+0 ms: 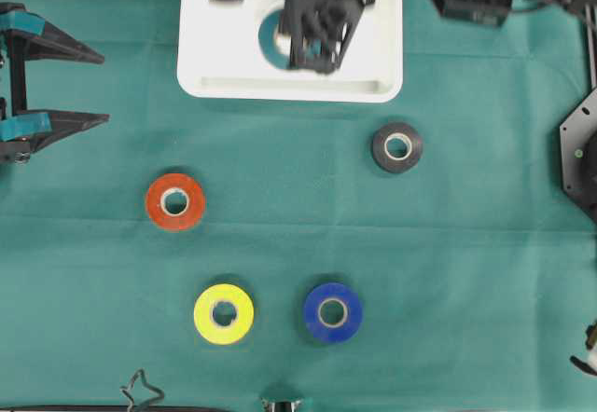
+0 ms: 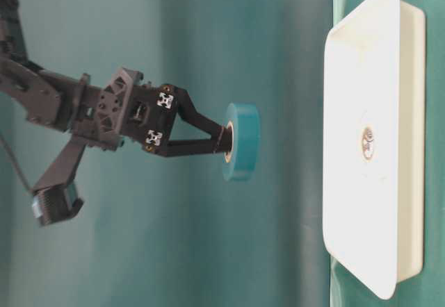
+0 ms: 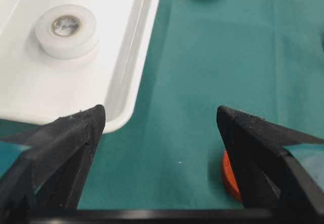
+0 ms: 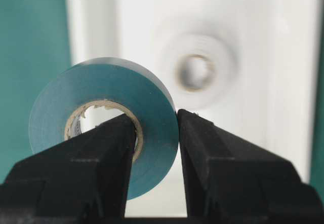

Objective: Pick up the tape from a random location and place it into the white case.
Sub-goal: 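Carry the teal roll over the tray's right side and lower it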

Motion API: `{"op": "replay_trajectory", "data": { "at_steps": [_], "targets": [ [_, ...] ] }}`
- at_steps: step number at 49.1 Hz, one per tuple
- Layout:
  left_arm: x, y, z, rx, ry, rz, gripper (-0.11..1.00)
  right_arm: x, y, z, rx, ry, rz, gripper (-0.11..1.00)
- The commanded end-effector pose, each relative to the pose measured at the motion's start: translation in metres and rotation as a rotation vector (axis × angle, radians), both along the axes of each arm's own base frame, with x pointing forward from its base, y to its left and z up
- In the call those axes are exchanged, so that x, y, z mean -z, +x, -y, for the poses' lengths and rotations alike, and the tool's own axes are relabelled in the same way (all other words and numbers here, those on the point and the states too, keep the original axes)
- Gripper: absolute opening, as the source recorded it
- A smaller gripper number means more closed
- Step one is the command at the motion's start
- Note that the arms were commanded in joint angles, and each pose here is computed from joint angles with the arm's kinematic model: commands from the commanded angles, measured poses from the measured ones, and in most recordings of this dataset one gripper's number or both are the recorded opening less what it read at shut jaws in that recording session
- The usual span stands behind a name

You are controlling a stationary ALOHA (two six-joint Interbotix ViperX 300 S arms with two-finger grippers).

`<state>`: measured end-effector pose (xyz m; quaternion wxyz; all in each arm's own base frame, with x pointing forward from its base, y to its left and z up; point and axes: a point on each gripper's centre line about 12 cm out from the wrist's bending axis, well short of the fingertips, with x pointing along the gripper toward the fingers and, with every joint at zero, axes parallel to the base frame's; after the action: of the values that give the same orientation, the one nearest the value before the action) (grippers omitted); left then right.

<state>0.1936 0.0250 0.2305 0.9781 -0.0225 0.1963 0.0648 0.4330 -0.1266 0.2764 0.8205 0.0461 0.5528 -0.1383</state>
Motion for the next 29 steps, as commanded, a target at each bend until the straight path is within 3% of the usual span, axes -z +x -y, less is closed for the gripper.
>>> {"op": "replay_trajectory", "data": {
  "at_steps": [1,12,29],
  "targets": [
    [-0.004,0.002,-0.001,-0.004,-0.001,0.011,0.98,-0.024,-0.011,0.020,0.041,-0.024,0.059,0.28],
    [-0.004,0.002,-0.001,-0.004,-0.001,0.011,0.98,-0.016,-0.024,0.059,0.107,-0.036,0.051,0.28],
    [-0.004,0.002,-0.001,-0.004,-0.001,0.011,0.98,-0.010,-0.022,0.064,0.114,-0.034,0.048,0.28]
  ]
}}
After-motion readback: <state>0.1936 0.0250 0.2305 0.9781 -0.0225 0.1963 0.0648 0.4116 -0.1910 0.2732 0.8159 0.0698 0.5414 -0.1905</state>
